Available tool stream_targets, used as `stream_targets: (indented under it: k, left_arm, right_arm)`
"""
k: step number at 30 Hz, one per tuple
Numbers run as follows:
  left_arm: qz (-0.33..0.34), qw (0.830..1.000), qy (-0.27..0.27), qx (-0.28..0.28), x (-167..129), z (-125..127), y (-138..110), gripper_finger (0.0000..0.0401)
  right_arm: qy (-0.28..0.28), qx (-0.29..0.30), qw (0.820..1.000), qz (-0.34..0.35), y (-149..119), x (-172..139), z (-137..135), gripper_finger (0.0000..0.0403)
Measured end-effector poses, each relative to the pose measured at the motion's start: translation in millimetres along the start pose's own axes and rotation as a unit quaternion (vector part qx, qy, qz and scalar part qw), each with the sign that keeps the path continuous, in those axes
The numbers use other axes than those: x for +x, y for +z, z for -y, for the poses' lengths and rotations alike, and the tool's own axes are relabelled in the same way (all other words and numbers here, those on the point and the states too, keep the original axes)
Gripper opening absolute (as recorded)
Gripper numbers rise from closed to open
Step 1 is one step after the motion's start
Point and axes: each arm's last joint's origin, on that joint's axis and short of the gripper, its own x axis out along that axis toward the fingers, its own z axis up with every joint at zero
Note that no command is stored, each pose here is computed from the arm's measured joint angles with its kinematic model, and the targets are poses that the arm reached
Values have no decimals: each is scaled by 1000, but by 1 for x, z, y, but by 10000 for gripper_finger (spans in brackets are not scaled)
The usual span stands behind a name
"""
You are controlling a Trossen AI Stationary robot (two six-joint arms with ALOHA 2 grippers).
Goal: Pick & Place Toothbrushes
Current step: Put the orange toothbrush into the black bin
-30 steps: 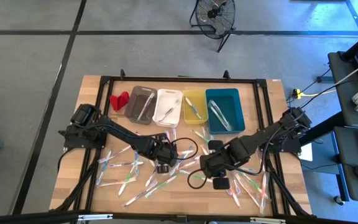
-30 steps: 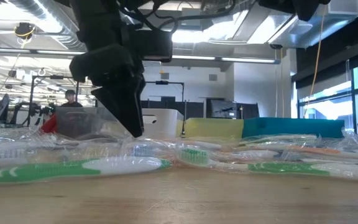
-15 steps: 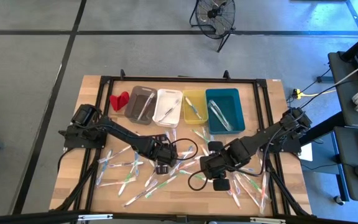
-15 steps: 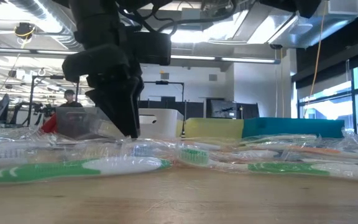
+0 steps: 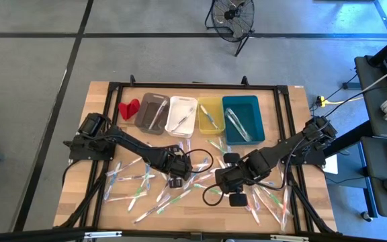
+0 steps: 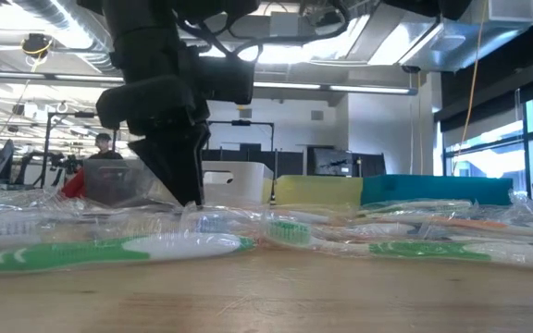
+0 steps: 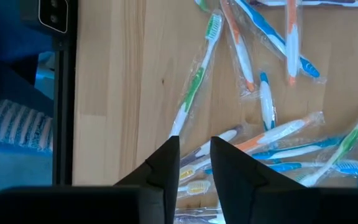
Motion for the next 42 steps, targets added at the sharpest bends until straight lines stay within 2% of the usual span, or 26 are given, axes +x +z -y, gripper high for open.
stream_targets:
  k: [12,22,29,37,42]
  left_arm:
    - [4,1000,7,0,0,0,0,12]
    - [16,1000,-2,-2,-11,2,0,9]
    - [48,999,-7,-9,-43,5,-2,8]
    - [91,994,40,-49,-103,-7,-19,8]
    - [148,983,73,-87,-144,-25,-31,8]
  right_arm:
    - [0,1,1000,0,0,0,0,79]
    - [0,-2,1000,0,0,0,0,67]
    - [0,-2,1000,0,0,0,0,60]
    - [0,8,1000,-3,-1,0,-2,58]
    - [2,4,1000,2,-2,0,-5,65]
